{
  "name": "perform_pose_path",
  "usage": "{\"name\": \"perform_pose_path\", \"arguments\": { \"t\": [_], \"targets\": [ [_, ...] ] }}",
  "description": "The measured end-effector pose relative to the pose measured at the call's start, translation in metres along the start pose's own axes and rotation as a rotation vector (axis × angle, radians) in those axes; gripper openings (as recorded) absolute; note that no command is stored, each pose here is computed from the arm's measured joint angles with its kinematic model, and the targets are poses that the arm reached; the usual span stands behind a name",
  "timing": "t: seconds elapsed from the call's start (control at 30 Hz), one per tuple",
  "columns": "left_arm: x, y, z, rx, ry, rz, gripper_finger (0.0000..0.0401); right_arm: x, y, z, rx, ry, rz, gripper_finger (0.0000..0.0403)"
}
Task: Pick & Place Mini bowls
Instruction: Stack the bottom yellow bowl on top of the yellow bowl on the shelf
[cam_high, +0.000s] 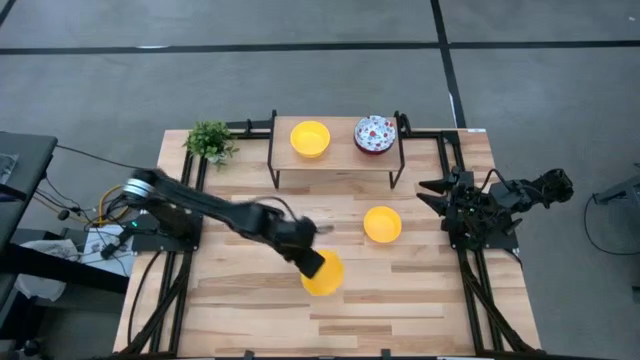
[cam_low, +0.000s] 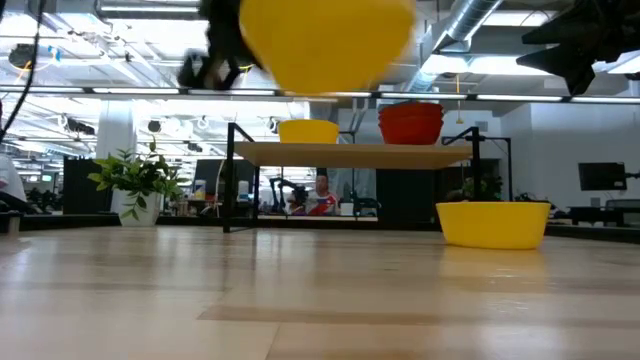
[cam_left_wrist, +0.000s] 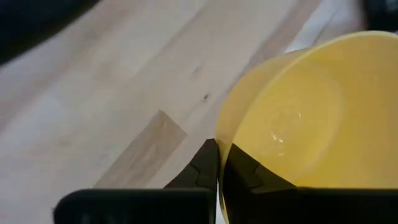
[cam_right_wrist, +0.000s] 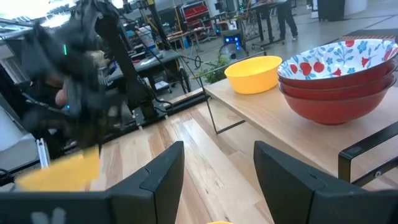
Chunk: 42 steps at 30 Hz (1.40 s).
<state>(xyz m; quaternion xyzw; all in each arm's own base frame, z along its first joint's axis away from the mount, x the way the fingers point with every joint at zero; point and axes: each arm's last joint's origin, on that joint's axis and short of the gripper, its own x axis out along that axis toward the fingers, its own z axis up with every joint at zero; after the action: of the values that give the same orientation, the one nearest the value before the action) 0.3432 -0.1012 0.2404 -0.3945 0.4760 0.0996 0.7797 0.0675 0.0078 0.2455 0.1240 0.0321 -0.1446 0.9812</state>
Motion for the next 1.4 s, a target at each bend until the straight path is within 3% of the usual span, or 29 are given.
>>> {"name": "perform_pose_path", "arguments": {
  "t": [0.2, 0.4, 0.7, 0.9, 1.13, 1.4],
  "targets": [
    [-0.096, 0.01, 0.01, -0.049, -0.281, 0.002, 0.0003, 0.0, 0.0, 0.0, 0.0, 0.0, 0.0, 0.0182],
    [-0.165, 0.036, 0.031, -0.15, -0.524, -0.024, 0.0002, 0.0, 0.0, 0.0, 0.0, 0.0, 0.0, 0.0182],
    [-0.244, 0.053, 0.099, -0.101, -0.748, 0.066, 0.0002, 0.0, 0.0, 0.001, 0.006, -0.006, 0.002, 0.0182],
    [-0.261, 0.072, 0.147, -0.124, -0.672, 0.237, 0.0002, 0.0, 0.001, 0.003, 0.023, -0.028, 0.008, 0.0182],
    [-0.24, 0.106, 0.202, -0.174, -0.513, 0.314, 0.0002, 0.0, 0.001, 0.004, 0.032, -0.039, 0.012, 0.0182],
    [-0.212, 0.16, 0.235, -0.263, -0.356, 0.341, 0.0002, 0.0, 0.001, 0.005, 0.034, -0.041, 0.012, 0.0182]
  ]
}}
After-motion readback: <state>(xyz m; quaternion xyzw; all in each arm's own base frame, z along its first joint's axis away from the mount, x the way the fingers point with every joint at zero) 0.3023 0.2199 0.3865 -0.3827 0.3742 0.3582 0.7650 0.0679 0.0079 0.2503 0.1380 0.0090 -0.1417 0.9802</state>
